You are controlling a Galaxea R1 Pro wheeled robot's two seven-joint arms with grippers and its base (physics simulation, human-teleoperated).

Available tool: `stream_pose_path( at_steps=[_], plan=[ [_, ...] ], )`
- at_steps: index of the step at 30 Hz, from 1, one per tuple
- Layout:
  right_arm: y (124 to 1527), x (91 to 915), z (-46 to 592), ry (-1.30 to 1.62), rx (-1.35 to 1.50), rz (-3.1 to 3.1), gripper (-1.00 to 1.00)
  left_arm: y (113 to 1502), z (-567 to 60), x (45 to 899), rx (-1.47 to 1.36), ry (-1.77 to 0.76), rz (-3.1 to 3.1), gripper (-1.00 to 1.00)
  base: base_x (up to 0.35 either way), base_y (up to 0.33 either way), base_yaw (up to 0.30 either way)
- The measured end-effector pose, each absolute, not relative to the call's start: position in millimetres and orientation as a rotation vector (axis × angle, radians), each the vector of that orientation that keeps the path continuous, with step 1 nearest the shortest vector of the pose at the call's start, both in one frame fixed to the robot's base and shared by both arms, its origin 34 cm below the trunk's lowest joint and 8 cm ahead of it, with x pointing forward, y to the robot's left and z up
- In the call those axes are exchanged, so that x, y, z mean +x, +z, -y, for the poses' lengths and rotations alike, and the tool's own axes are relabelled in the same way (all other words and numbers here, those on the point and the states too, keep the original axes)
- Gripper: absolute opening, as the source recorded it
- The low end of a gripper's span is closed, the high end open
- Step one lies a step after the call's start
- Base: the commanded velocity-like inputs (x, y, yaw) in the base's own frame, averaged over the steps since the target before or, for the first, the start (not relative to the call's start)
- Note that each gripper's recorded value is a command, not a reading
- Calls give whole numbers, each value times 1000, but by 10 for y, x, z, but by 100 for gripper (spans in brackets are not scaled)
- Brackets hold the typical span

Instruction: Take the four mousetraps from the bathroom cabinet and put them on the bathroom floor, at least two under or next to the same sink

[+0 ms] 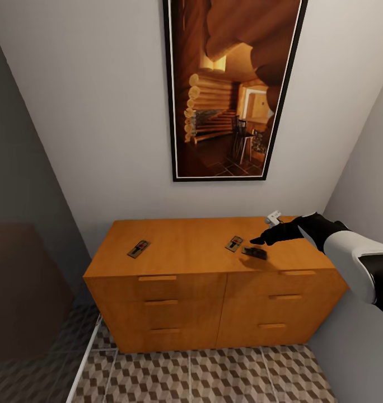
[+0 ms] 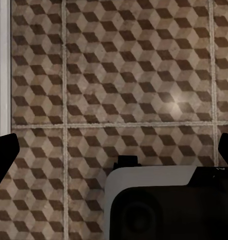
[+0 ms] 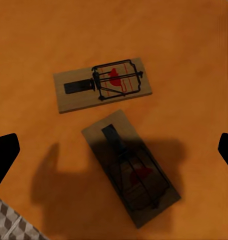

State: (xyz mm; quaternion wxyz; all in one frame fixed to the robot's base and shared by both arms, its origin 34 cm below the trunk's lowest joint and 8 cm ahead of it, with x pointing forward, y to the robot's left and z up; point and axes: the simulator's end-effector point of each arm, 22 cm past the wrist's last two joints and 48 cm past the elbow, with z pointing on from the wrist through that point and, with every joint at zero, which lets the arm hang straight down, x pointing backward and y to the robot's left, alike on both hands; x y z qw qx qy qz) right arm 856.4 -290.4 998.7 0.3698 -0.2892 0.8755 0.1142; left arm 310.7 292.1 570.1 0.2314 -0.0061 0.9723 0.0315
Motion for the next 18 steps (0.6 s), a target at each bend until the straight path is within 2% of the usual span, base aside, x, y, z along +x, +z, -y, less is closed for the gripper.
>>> stream_pose_path(
  at_steps=[18],
  plan=[
    [9920,8552,2955,274,-730,-2258,100,5700,-2921,3104,-17,87,-2674,100,0,0,0]
  ],
)
